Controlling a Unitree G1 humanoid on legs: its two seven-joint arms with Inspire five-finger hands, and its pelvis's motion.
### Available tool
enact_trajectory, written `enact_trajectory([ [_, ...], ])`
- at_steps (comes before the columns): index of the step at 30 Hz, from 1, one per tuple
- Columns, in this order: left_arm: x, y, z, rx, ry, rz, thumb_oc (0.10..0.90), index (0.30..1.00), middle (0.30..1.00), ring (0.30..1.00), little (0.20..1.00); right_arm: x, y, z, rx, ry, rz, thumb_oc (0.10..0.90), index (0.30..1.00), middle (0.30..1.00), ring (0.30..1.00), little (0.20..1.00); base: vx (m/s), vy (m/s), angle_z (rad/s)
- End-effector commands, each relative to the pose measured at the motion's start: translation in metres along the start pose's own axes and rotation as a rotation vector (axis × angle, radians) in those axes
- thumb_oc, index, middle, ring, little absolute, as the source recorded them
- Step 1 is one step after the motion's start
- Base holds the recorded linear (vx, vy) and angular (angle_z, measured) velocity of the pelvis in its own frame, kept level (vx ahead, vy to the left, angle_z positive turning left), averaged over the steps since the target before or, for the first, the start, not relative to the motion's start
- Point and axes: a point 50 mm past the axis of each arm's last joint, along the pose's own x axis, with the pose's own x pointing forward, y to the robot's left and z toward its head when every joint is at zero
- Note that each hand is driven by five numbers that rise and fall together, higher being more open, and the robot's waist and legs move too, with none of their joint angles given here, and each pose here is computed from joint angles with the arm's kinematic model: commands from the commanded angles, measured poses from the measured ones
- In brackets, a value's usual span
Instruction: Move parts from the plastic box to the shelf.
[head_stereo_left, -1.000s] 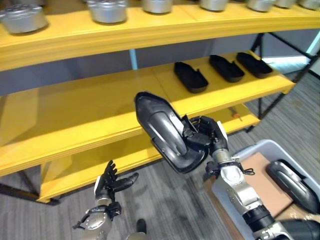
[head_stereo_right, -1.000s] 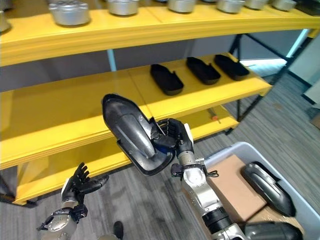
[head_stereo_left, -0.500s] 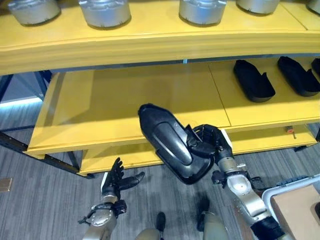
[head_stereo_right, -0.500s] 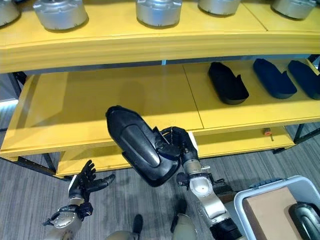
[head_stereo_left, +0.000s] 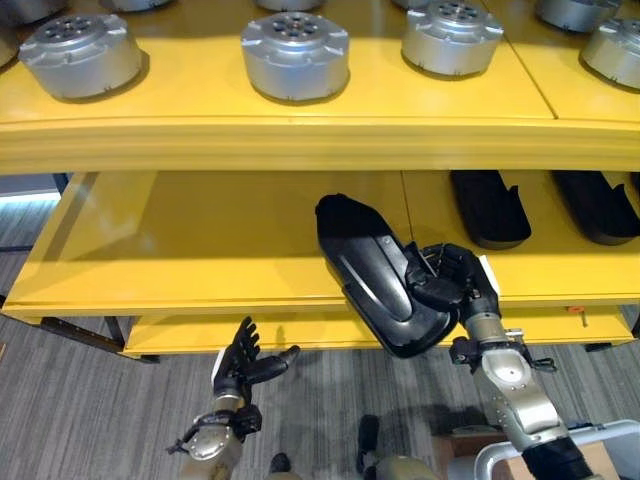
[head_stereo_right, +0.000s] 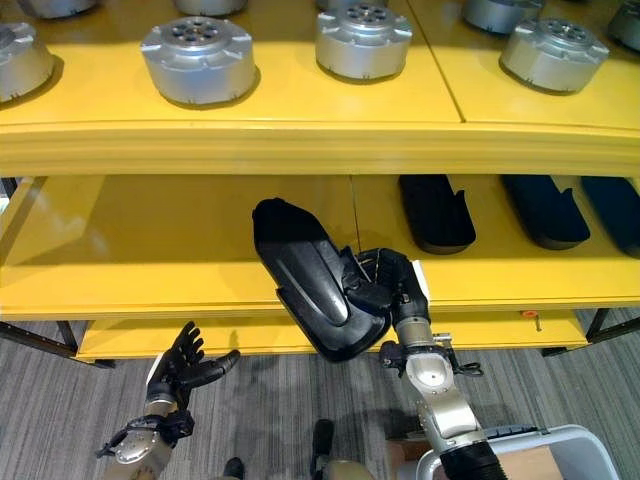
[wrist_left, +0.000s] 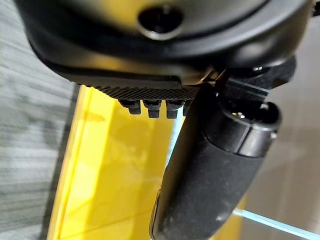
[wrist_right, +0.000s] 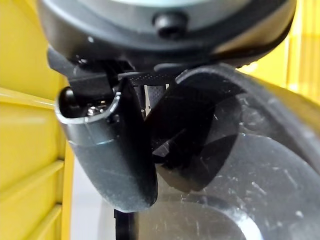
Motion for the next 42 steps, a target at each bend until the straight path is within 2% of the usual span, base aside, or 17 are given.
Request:
enact_trajectory([
  [1,0.004,0.004,0.037,0.047,-0.179,-0.049,0.900,1.000,1.000,1.000,1.000,0.007,0.017,0.076,0.142,-0.399,0.083,0.400,0.300,0.300,0.300,0.300,-0.04,-0.111,0.21],
  [13,0.001,0.004,0.032,0.080,-0.152,-0.084,0.900,1.000,1.000,1.000,1.000,0.004,0.015,0.070,0.148,-0.374,0.030,0.400,0.300,0.300,0.300,0.300,0.12,0.147,0.05],
  [19,0.002,0.003,0.042,0.118,-0.177,-0.116,0.900,1.000,1.000,1.000,1.000,0.021,0.026,0.077,0.238,-0.373,0.025,0.400,0.300,0.300,0.300,0.300,0.05,0.158,-0.08],
  [25,0.007,-0.009,0.056,0.122,-0.212,-0.173,0.900,1.000,1.000,1.000,1.000,0.055,0.043,0.112,0.348,-0.432,0.021,0.400,0.300,0.300,0.300,0.300,-0.07,0.069,-0.03],
  [31,0.016,-0.017,0.077,0.121,-0.287,-0.188,0.900,1.000,1.000,1.000,1.000,0.082,0.035,0.173,0.377,-0.582,-0.047,0.400,0.300,0.300,0.300,0.300,-0.13,0.033,0.11],
  [34,0.017,-0.019,0.079,0.108,-0.290,-0.190,0.900,1.000,1.000,1.000,1.000,0.092,0.027,0.190,0.387,-0.607,-0.105,0.400,0.300,0.300,0.300,0.300,-0.05,0.023,0.02],
  [35,0.018,-0.024,0.083,0.091,-0.302,-0.206,0.900,1.000,1.000,1.000,1.000,0.103,0.016,0.211,0.406,-0.635,-0.178,0.400,0.300,0.300,0.300,0.300,-0.06,0.022,0.05],
  [42,0.021,-0.035,0.089,0.074,-0.329,-0.227,0.900,1.000,1.000,1.000,1.000,0.124,-0.017,0.225,0.392,-0.593,-0.376,0.400,0.300,0.300,0.300,0.300,-0.07,0.015,0.03],
])
